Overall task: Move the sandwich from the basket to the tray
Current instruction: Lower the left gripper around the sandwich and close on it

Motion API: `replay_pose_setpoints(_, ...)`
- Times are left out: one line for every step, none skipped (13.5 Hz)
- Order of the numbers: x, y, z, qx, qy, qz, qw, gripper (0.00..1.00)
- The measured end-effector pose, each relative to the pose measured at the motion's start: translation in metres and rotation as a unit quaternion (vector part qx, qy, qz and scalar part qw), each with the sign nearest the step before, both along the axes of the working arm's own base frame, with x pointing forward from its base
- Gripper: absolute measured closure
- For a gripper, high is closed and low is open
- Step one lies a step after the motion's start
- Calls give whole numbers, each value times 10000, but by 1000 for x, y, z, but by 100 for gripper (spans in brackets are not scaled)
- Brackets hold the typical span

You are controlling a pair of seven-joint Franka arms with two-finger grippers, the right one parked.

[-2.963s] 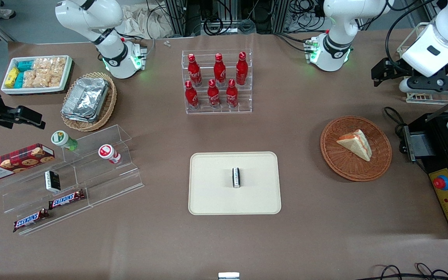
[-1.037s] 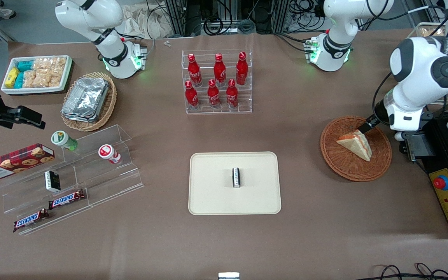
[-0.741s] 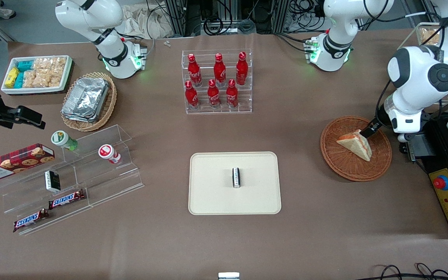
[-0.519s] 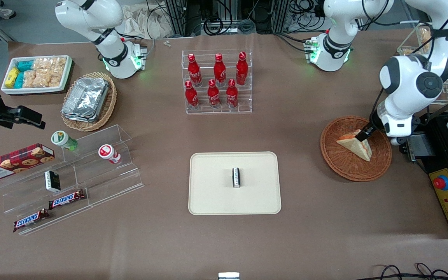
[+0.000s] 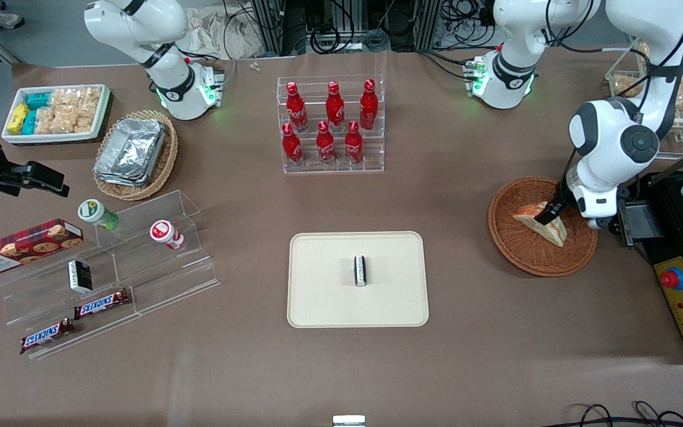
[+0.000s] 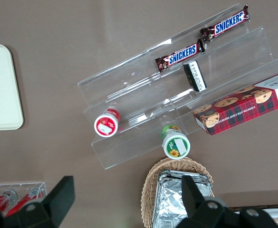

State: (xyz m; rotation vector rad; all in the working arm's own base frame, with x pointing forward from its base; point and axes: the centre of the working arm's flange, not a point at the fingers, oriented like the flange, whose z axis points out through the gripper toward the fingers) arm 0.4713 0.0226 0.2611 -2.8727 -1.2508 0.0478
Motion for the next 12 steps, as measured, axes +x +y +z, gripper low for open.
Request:
replay_pose_setpoints(0,0,0,0,-3,1,10000,2)
replay_pose_setpoints(1,0,1,1,-7,4,10000,1)
replay_pose_setpoints(1,0,1,1,-8,9,10000,2)
replay_pose_setpoints(1,0,1,1,-9,12,10000,6)
replay_pose_setpoints(1,0,0,1,-7,19,10000,6)
replay_pose_setpoints(1,0,0,1,-5,23,10000,13)
replay_pose_setpoints(1,0,0,1,-3,24,10000,26)
replay_pose_setpoints(1,0,-1,1,-1,26,10000,37)
replay_pose_setpoints(0,0,-3,0,14,28,10000,42)
replay_pose_setpoints(0,0,-6,1,11,31,10000,43)
replay_pose_setpoints(1,0,-9,2,5,33,10000,43)
replay_pose_setpoints(1,0,-12,2,6,33,10000,50)
